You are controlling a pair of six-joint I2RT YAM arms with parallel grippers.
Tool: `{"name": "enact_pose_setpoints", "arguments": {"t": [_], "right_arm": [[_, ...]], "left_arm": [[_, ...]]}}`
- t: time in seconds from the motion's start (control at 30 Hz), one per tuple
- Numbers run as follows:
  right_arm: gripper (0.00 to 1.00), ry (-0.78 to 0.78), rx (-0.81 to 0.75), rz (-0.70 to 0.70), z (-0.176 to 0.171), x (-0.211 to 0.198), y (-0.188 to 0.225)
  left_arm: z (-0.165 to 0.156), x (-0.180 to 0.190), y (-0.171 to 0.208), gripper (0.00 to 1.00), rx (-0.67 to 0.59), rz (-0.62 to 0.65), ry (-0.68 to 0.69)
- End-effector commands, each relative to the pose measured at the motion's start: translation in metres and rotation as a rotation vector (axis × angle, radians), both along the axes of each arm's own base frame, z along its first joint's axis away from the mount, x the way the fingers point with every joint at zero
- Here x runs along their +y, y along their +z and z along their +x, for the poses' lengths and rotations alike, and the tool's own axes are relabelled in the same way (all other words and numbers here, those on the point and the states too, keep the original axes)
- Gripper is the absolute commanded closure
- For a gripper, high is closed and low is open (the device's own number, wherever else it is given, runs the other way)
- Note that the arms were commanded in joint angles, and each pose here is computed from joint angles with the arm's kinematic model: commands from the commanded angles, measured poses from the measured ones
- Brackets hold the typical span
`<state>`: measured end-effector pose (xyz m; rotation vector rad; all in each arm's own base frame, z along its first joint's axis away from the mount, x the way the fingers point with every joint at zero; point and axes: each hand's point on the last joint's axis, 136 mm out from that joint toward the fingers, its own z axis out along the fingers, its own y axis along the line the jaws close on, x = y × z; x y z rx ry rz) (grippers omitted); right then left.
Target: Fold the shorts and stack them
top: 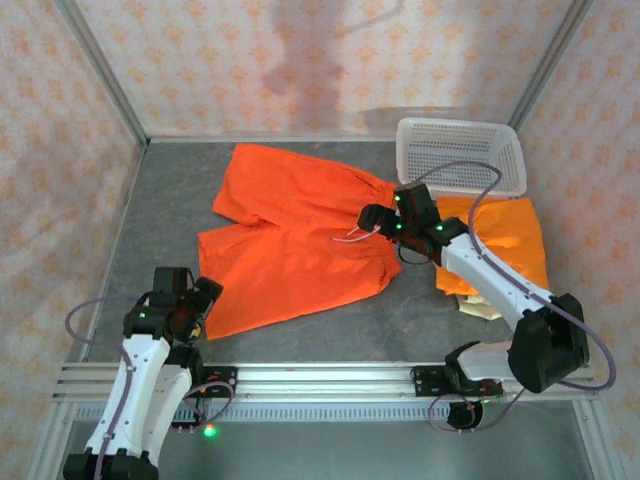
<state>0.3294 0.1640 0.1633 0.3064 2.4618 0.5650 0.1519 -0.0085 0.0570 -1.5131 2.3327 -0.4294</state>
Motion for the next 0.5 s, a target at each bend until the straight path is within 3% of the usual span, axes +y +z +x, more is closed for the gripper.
{"name": "enact_pose_setpoints", "arguments": {"t": [0.0,0.47], "right_arm": [[0.00,-0.043,-0.047,0.012,0.003,-0.009,0.006],[0.00,-0.073,-0.008,-0.007,-0.002,-0.019,-0.012]], "left_arm": [[-0.021,-0.005,-0.014,0.07,0.068,-0.059,0.088],[-0.042,0.007,-0.015,0.26,0.257,0.027,0.091]]}}
